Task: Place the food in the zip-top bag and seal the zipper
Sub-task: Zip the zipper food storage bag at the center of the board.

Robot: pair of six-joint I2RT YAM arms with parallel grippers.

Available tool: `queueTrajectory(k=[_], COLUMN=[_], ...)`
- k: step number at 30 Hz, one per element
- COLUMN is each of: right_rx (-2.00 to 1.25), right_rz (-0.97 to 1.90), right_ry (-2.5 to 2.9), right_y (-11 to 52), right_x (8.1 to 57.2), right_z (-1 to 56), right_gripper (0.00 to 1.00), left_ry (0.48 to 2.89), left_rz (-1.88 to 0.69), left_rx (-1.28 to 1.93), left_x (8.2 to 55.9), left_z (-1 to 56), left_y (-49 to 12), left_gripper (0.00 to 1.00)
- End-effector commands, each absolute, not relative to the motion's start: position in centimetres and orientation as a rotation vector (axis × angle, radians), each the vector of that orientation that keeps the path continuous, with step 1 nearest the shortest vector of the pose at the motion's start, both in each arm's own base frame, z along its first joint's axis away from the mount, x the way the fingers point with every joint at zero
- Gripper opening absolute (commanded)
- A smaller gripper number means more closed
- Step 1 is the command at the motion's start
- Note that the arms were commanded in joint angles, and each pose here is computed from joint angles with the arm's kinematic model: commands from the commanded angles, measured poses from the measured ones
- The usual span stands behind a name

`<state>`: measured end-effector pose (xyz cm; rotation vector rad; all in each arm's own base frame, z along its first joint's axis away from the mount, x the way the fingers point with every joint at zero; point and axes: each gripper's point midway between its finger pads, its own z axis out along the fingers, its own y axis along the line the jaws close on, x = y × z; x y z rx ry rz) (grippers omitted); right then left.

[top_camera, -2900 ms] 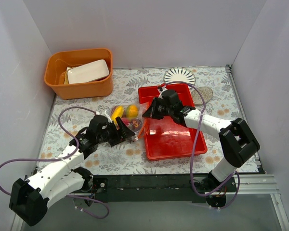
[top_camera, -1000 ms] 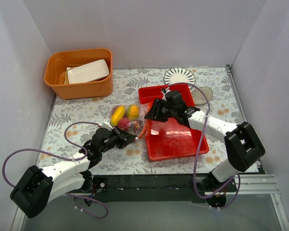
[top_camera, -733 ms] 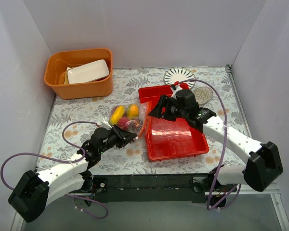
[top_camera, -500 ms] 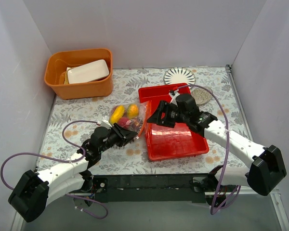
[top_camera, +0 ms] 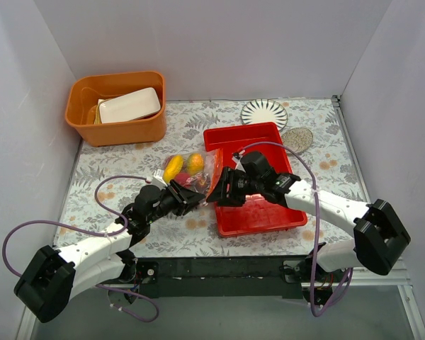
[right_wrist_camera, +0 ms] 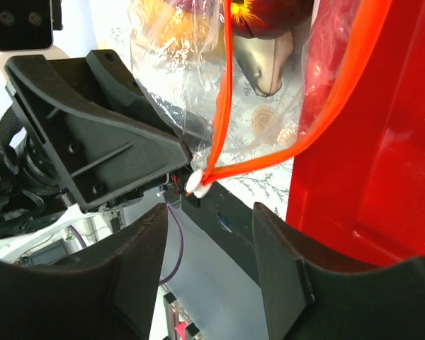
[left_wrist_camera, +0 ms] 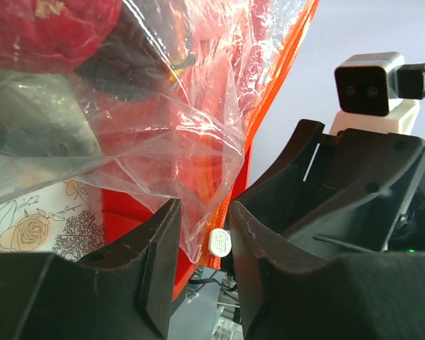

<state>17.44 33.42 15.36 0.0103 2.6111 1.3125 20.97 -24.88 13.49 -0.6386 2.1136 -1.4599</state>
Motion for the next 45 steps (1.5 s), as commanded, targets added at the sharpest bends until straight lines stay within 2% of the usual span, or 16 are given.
queueTrajectory(k=[1,9,11,14,20,25,28,29,32,33,34,37,38,39,45], right_rx=[0.006,0.011,0.005,0.003,-0.004,-0.003,-0.001,0.002,0.013,0.019,0.025,0.068,0.074,0.100,0.151], right_rz=[1.390,1.384,1.398,1.423,1.458,1.464,1.464,1.464,1.452,1.450,1.445,1.443,1.459,1.464,1.501], right_ry=[2.570,2.594,2.584,2.561,2.552,2.551,2.554,2.555,2.558,2.561,2.559,2.559,2.532,2.530,2.440], right_y=[35.0,35.9,36.0,36.3,36.6,36.6,36.6,36.6,36.3,36.2,36.0,35.4,35.3,35.0,34.4], right_x=[17.8,18.2,18.3,18.3,18.2,18.2,18.1,18.1,18.0,17.9,17.9,17.5,17.6,17.4,17.5], right_z=[16.0,15.1,15.2,15.5,15.9,15.8,15.6,15.6,15.3,15.2,15.1,14.4,14.8,14.2,14.7], right_gripper=[0.55,0.48,0.40,0.36,0.40,0.36,0.22,0.12,0.04,0.03,0.03,0.02,0.02,0.01,0.01], left_ry=[2.074,2.076,2.077,2.081,2.083,2.083,2.089,2.090,2.096,2.093,2.108,2.133,2.137,2.136,2.148], left_rz=[-1.526,-1.541,-1.542,-1.542,-1.543,-1.547,-1.547,-1.546,-1.544,-1.550,-1.535,-1.501,-1.492,-1.494,-1.498], left_rx=[-0.596,-0.610,-0.609,-0.611,-0.622,-0.624,-0.626,-0.627,-0.633,-0.633,-0.649,-0.692,-0.710,-0.724,-0.830], left_x=[20.9,20.8,20.8,20.8,20.7,20.7,20.6,20.6,20.5,20.4,20.3,20.1,20.0,19.7,18.6], left_z=[15.2,15.1,15.1,15.0,14.7,14.7,14.6,14.6,14.5,14.7,14.4,14.0,13.8,13.8,12.5], left_y=[-25.5,-25.6,-25.6,-25.6,-25.5,-25.6,-25.6,-25.6,-25.5,-25.5,-25.3,-24.8,-24.6,-24.3,-23.2], left_gripper=[0.34,0.37,0.37,0.37,0.37,0.37,0.37,0.37,0.38,0.39,0.44,0.50,0.57,0.59,0.61])
